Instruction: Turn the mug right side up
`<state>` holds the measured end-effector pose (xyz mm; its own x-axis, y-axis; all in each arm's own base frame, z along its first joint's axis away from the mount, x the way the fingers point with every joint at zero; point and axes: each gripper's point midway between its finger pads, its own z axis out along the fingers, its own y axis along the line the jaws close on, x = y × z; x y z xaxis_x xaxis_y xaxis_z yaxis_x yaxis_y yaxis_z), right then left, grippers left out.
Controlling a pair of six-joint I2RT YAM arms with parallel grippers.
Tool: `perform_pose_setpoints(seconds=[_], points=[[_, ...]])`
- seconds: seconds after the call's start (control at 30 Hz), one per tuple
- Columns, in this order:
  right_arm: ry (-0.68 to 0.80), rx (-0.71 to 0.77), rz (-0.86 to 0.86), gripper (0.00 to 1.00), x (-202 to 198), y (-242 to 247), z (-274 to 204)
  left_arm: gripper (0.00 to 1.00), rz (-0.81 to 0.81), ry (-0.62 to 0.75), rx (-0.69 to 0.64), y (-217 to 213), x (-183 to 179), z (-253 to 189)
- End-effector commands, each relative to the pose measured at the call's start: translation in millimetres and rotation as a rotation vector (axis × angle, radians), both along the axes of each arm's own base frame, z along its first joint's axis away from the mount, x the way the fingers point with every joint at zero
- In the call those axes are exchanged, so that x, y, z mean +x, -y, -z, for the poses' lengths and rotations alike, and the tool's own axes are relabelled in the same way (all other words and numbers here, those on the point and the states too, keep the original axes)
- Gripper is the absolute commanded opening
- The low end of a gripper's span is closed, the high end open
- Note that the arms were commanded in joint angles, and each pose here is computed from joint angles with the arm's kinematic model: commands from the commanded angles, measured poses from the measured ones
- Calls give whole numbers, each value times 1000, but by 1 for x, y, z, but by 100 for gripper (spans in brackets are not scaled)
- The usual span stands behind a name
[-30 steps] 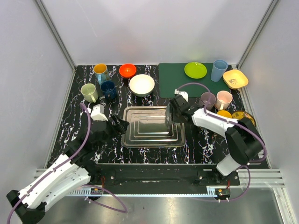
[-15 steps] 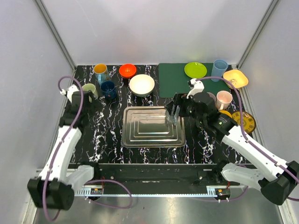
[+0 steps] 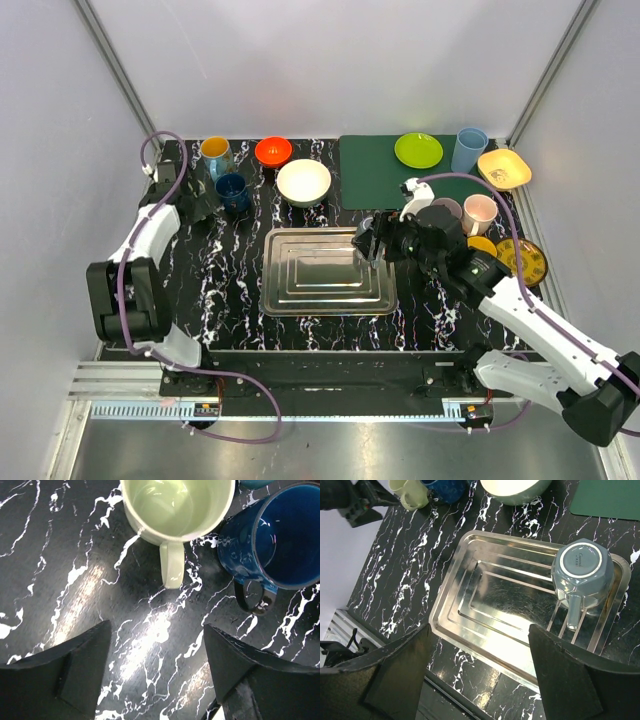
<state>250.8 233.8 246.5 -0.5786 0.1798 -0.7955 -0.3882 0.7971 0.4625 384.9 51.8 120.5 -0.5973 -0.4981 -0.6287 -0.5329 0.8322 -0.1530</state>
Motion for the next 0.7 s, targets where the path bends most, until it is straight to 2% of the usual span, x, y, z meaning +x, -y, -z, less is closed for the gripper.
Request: perform_pose_setpoints(seconds=[0.0,0.23,0.67], points=[[51,35,-24,83,-4,-1,-17,73,54,81,-9,-2,40,-2],[43,37,-22,83,-7,1,-15,66,39,56,43,-18,63,6],[20,15,-10,83,-2,-1,-3,53,14,25,58,-33,78,23]])
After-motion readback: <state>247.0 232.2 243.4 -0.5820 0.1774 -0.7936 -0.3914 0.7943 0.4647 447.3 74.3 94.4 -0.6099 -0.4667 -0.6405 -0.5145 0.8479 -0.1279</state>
